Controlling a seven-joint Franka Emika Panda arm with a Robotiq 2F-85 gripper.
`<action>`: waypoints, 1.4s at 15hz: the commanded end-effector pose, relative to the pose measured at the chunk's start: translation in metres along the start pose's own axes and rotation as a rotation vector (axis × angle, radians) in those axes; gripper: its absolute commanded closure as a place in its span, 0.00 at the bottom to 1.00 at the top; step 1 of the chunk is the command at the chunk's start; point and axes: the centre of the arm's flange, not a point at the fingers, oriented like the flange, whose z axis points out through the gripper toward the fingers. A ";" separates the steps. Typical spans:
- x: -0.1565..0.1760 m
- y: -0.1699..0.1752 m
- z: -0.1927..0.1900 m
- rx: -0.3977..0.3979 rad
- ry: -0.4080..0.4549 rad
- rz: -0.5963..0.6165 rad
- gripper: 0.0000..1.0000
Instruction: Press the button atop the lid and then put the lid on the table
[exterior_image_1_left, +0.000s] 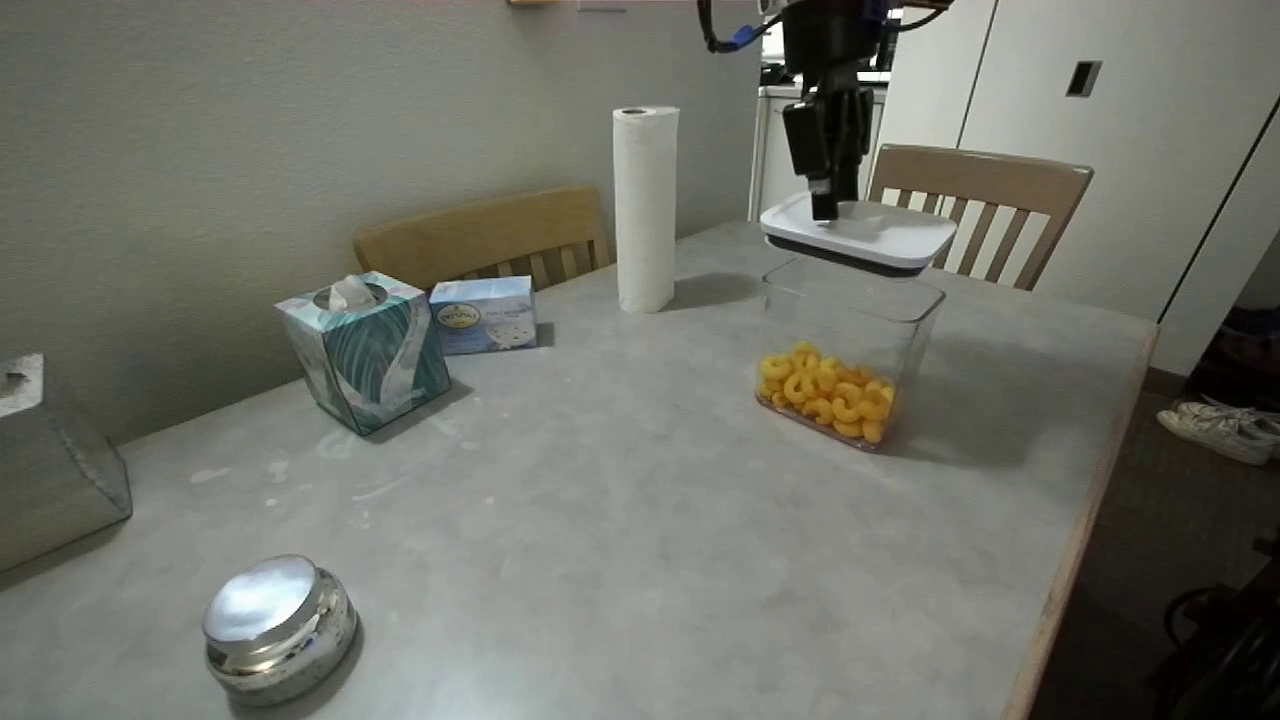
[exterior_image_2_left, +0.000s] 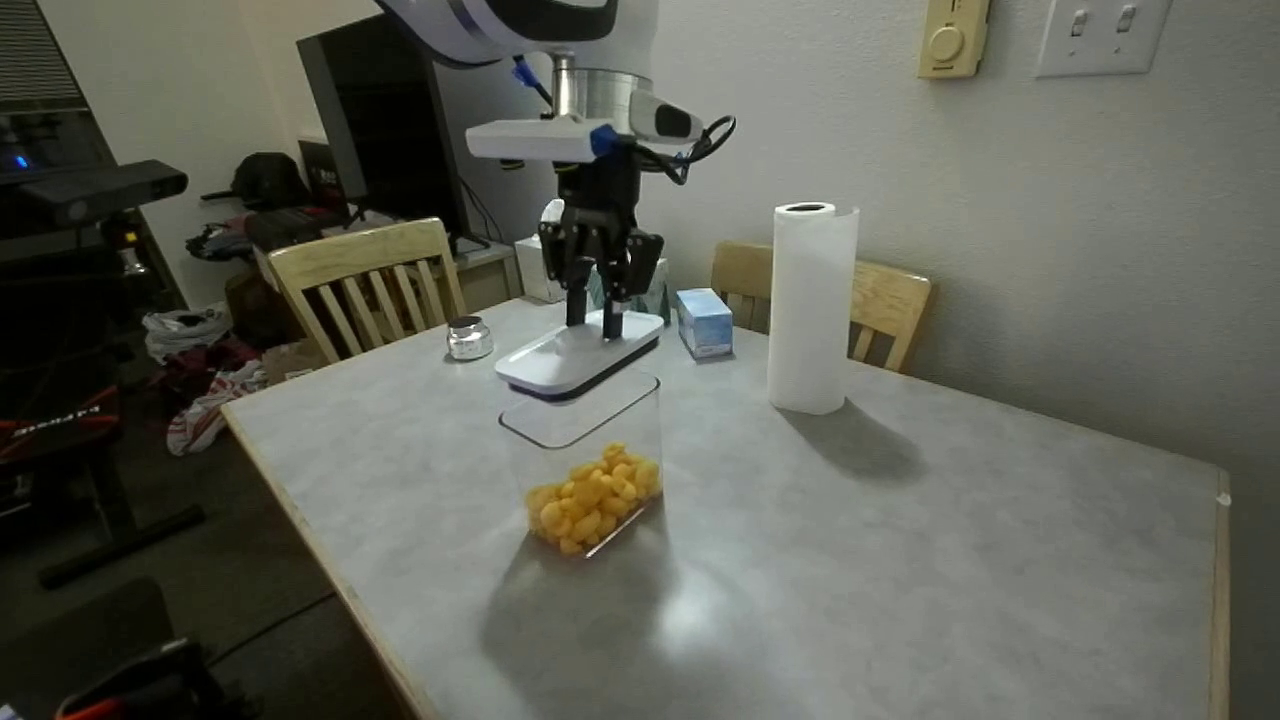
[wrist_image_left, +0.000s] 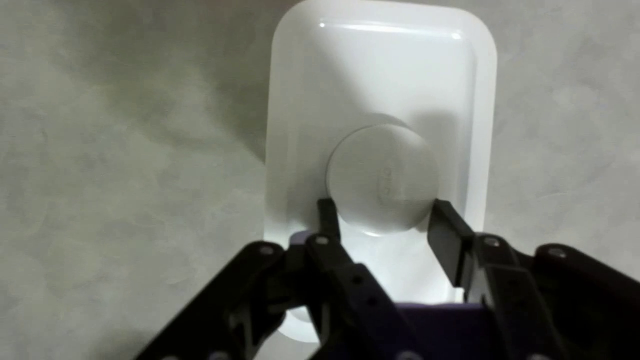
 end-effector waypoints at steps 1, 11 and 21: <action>0.018 -0.010 -0.022 -0.011 0.008 -0.052 0.76; 0.095 -0.039 -0.031 0.028 0.034 -0.157 0.76; 0.114 -0.109 0.004 0.084 0.021 -0.144 0.76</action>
